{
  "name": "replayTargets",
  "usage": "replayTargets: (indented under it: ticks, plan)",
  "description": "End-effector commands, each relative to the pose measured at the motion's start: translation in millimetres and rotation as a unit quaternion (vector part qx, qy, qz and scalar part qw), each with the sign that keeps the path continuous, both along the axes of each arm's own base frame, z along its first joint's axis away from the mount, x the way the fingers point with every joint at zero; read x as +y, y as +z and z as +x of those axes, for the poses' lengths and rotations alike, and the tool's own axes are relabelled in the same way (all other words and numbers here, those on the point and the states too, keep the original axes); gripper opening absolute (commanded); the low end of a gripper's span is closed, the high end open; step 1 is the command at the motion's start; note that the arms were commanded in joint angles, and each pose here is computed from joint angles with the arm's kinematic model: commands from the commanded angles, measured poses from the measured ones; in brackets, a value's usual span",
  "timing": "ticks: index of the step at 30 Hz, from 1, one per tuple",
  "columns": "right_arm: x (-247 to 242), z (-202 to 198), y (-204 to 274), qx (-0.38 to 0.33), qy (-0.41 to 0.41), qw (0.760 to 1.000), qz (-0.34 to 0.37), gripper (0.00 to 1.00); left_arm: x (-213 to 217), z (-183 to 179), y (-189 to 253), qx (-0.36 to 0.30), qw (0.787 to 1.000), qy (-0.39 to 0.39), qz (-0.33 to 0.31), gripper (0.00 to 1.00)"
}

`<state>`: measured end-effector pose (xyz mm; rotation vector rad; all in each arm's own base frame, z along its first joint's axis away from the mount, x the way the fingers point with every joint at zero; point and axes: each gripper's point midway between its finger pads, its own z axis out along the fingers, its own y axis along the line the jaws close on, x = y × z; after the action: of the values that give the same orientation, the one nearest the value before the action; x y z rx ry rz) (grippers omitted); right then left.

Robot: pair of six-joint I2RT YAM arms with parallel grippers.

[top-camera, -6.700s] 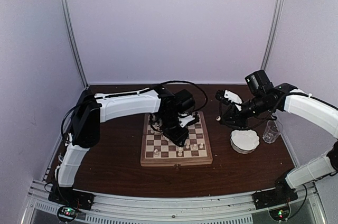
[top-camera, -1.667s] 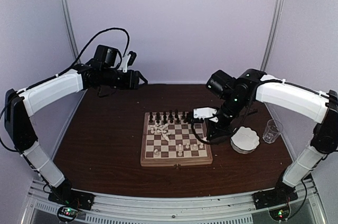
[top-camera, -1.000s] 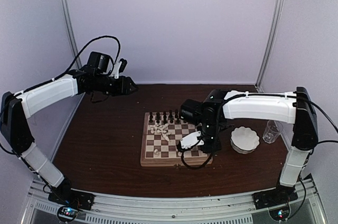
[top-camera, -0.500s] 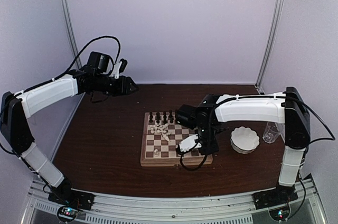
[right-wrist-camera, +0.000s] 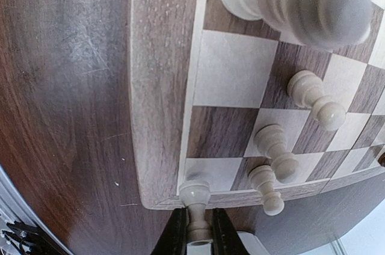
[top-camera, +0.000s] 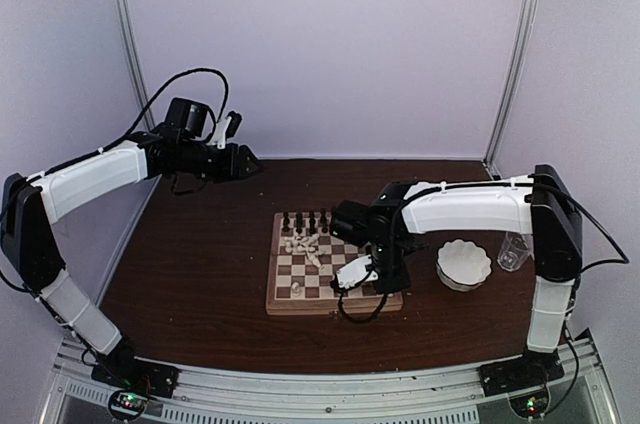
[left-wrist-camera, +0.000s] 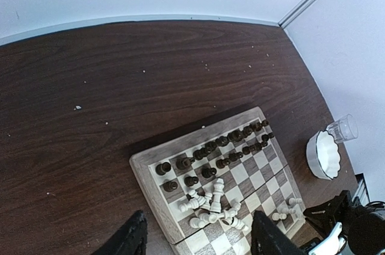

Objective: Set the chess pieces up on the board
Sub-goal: Place the rook at h1.

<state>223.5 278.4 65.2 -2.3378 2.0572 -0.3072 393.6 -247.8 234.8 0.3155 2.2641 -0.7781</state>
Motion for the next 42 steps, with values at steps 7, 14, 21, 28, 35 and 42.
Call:
replayTargets:
  ticks: [7,14,21,28,35,42]
  plan:
    - [3.0,8.4,-2.5,-0.015,0.002,1.000,-0.005,0.13,0.3,5.6,2.1,-0.002,1.000,-0.001,-0.014,0.59]
    - [3.8,9.3,0.2,-0.019,-0.001,1.000,-0.001,0.21,-0.9,5.6,0.6,0.001,1.000,-0.003,-0.016,0.59]
    - [2.2,7.3,16.1,-0.023,-0.008,1.000,0.011,0.27,-2.3,5.8,-3.2,0.008,1.000,-0.006,-0.019,0.59]
    - [-8.9,1.3,70.7,-0.030,-0.036,0.996,0.076,0.34,-11.4,2.6,2.5,-0.002,0.999,-0.032,-0.034,0.59]
    - [-35.4,11.9,125.5,0.020,-0.144,0.953,0.266,0.37,-58.5,-26.2,-1.9,-0.047,0.991,-0.122,0.031,0.56]
    - [-75.2,37.6,128.0,-0.003,-0.262,0.873,0.410,0.39,-118.6,-66.3,-42.5,0.005,0.962,-0.214,0.170,0.52]
